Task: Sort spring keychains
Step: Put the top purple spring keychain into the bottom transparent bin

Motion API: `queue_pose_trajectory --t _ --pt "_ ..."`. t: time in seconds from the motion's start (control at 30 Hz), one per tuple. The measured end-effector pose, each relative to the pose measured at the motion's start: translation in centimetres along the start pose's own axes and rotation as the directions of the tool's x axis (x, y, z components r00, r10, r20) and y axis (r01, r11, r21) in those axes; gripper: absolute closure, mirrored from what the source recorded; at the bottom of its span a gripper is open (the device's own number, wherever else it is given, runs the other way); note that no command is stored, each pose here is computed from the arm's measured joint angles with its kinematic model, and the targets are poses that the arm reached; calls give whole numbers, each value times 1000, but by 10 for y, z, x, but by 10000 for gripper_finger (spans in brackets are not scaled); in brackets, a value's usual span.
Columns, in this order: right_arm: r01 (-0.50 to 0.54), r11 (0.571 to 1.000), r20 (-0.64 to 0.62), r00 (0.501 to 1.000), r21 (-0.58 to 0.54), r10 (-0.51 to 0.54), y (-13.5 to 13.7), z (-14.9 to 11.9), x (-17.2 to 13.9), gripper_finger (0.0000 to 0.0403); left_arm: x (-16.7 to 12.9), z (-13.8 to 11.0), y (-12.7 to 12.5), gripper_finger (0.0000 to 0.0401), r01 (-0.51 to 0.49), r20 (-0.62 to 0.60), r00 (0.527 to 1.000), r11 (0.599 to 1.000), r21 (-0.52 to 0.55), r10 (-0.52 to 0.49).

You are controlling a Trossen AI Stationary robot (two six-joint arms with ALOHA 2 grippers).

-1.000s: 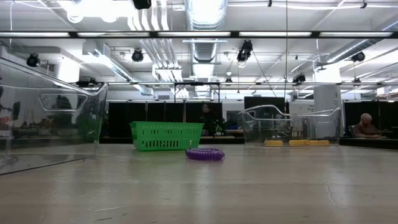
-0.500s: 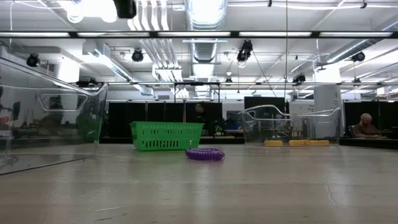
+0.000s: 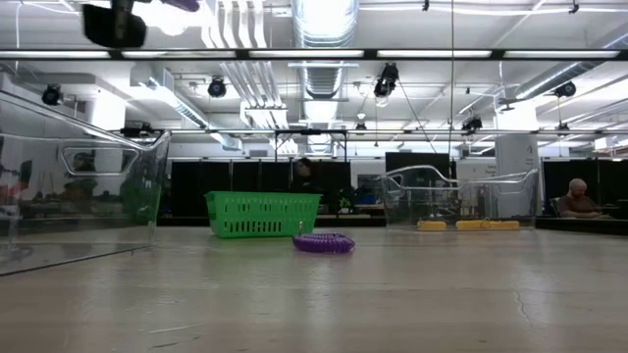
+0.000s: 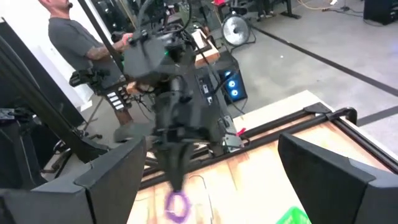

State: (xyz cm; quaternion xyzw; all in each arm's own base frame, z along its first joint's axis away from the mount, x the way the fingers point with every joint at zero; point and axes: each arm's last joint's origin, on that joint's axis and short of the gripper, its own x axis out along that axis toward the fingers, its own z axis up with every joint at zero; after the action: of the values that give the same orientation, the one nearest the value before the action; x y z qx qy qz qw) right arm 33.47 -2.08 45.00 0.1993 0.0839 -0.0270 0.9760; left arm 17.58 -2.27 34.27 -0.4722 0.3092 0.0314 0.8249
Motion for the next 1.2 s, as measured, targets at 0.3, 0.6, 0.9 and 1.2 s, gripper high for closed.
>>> queue_pose_trajectory --t 0.3,0.6,0.9,1.2 --pt "2 1000 -5 1000 0 -2 -1 -2 1 44 15 -36 5 401 -152 -305 940 988 34 155" --pt "12 1000 -22 1000 1 -12 -3 -6 5 44 50 -47 11 401 -267 -433 851 954 135 299" --pt "17 1000 -29 999 13 -17 -4 -8 7 44 87 -53 23 380 -376 -513 743 902 211 430" --pt "34 998 -64 997 46 -31 -5 -11 7 44 98 -56 27 272 -393 -549 705 892 224 449"
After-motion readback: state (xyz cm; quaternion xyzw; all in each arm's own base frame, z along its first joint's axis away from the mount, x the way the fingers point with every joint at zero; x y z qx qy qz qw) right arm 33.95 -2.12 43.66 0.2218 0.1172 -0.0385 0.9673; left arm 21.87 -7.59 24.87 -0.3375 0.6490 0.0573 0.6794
